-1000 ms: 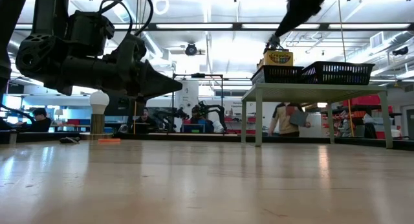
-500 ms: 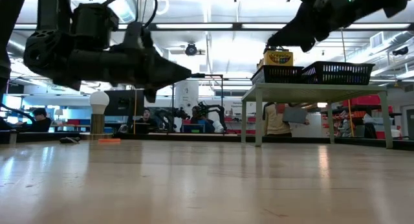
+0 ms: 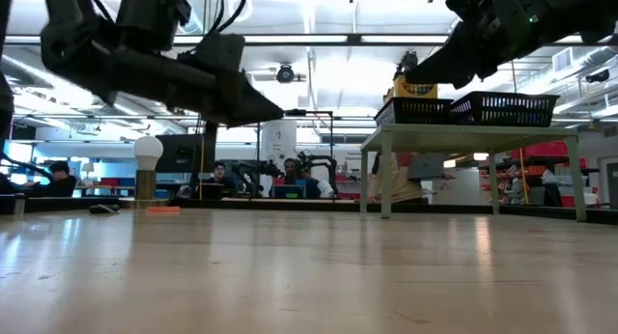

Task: Pick & Place Office Desk Supplies
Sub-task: Put the orange rubber band into the top right black bin on the shelf

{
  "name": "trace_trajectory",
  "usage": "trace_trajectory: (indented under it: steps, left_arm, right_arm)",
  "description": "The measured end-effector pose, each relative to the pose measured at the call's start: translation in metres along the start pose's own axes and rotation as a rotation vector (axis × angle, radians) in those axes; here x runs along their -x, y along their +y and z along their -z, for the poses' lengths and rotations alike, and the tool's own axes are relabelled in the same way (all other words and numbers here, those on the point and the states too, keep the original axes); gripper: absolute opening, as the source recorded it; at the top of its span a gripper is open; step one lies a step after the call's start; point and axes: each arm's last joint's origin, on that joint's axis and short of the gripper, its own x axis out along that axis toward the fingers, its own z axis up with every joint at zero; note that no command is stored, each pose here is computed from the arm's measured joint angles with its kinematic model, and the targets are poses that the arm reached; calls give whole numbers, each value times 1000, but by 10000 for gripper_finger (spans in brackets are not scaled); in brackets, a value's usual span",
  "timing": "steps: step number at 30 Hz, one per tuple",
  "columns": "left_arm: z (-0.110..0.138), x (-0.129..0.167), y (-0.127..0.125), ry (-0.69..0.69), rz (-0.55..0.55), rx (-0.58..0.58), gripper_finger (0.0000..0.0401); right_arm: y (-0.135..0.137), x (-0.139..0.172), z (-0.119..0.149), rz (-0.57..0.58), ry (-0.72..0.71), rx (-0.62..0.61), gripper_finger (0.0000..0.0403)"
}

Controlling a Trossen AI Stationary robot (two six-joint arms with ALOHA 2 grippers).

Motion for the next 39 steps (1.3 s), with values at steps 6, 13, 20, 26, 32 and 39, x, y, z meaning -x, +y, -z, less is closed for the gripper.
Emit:
trace_trajectory:
  steps: [6,13,20,26,32,39]
  left_arm:
    - [-21,22,0,135,-158,-8,7]
    - [-41,41,11,386,-417,29,11]
    - [-34,48,47,659,-628,163,50]
    - [-40,40,77,744,-637,172,93]
    - [-38,33,112,821,-697,172,124]
    - [-28,24,130,900,-663,157,130]
  right_arm:
    - [0,0,1,-1,14,9,13]
    - [0,0,6,0,62,9,13]
    - [0,0,6,2,60,9,13]
    - [0,0,6,3,59,15,13]
    - [0,0,6,3,58,15,13]
    - [0,0,5,3,58,13,13]
